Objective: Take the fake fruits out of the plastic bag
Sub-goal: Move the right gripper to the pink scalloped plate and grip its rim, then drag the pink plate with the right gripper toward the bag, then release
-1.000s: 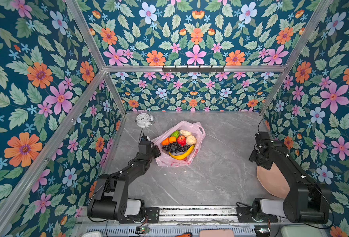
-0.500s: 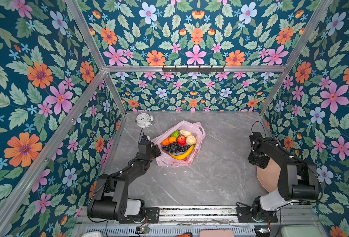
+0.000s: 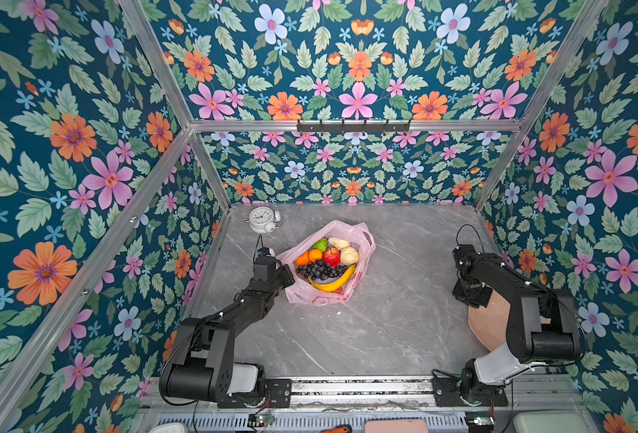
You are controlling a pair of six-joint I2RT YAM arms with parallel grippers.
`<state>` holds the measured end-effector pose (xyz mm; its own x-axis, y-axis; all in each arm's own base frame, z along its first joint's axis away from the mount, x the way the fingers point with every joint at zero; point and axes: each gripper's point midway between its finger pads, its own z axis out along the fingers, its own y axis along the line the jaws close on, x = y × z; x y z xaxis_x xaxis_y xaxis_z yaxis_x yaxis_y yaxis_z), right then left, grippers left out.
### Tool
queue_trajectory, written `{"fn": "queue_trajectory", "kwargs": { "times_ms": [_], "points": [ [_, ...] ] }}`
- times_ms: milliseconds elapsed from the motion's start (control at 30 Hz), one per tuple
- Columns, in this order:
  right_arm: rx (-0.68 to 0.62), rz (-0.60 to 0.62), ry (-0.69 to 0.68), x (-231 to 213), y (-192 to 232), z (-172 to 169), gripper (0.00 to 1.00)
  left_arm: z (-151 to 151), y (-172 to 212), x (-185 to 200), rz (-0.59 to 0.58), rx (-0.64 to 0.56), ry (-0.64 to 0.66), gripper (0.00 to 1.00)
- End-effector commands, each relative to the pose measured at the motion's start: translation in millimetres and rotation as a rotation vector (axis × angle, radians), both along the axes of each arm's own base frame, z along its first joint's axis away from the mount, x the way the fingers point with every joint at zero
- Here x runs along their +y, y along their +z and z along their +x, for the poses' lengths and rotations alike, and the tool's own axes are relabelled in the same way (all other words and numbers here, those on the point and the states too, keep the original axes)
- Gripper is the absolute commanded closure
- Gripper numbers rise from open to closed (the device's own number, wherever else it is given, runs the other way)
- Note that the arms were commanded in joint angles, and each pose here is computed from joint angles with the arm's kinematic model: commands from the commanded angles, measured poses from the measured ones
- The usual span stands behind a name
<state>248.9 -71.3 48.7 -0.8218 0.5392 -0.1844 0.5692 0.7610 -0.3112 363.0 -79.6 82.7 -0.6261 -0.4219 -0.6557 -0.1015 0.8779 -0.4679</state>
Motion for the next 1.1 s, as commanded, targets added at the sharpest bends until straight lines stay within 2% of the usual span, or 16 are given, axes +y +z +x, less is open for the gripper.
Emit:
{"fn": "queue_trajectory", "kwargs": {
  "times_ms": [0,333,467,600,800,1067],
  "points": [
    [-0.005,0.035,0.025,14.4,-0.2,0.8,0.86,2.2,3.8,1.4,0.004,-0.015,0.006,1.00],
    [-0.028,0.090,0.150,52.2,15.7,-4.4,0.89,2.4,1.4,3.2,0.012,-0.011,0.014,1.00],
    [-0.034,0.159,0.268,89.9,21.1,-4.8,0.89,2.5,1.6,2.9,0.012,-0.013,0.013,1.00],
    [-0.010,0.169,0.374,127.3,27.6,-8.9,0.88,2.8,0.3,4.1,0.015,-0.009,0.018,1.00],
    [0.029,0.144,0.533,184.3,33.7,-13.8,0.88,2.7,-0.6,5.7,0.027,-0.010,0.025,1.00],
    [0.163,0.074,0.791,259.6,21.6,-36.1,0.88,3.1,-2.0,8.8,0.040,-0.010,0.035,1.00]
  ]
}}
